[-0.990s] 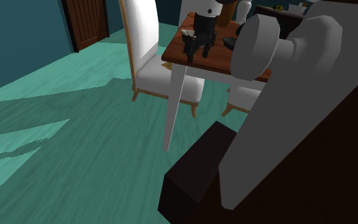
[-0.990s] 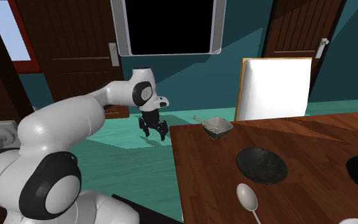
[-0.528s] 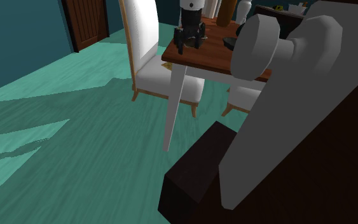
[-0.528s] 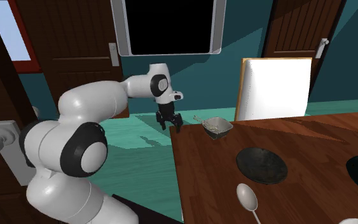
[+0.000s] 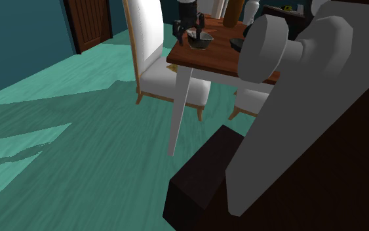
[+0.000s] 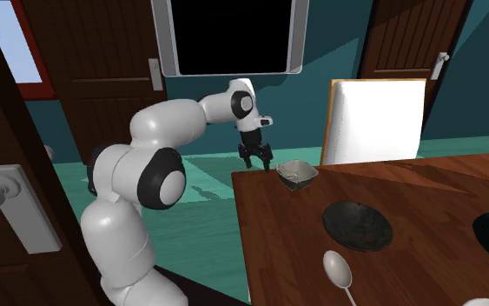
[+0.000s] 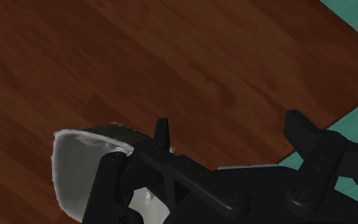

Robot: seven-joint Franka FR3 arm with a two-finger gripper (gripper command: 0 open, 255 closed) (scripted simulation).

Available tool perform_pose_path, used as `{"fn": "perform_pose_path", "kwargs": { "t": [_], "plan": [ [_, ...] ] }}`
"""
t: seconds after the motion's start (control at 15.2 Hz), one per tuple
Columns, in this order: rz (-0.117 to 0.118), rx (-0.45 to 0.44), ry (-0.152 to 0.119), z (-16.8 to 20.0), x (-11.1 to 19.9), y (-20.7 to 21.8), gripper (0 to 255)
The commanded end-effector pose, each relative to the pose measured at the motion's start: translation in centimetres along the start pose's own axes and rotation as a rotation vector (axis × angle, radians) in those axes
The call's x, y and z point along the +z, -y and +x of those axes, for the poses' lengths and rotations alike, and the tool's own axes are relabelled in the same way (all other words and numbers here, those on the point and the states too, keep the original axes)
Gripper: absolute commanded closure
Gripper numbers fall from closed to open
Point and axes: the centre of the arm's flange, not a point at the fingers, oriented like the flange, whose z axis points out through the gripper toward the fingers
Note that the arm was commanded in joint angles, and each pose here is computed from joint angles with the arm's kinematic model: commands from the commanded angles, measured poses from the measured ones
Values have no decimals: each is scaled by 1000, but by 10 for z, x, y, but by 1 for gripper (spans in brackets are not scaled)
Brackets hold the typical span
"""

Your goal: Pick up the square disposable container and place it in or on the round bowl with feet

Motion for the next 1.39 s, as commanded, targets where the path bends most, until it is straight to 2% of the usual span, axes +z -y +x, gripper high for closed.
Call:
{"fn": "perform_pose_path", "kwargs": {
  "t": [0.0, 0.46, 0.92, 1.32],
  "plan": [
    [-26, 35, 8, 28, 0, -7, 0],
    [-110, 145, 36, 110, -1, -37, 0],
    [-110, 145, 36, 109, 35, -41, 0],
    [-110, 145, 36, 109, 38, -41, 0]
  ]
}}
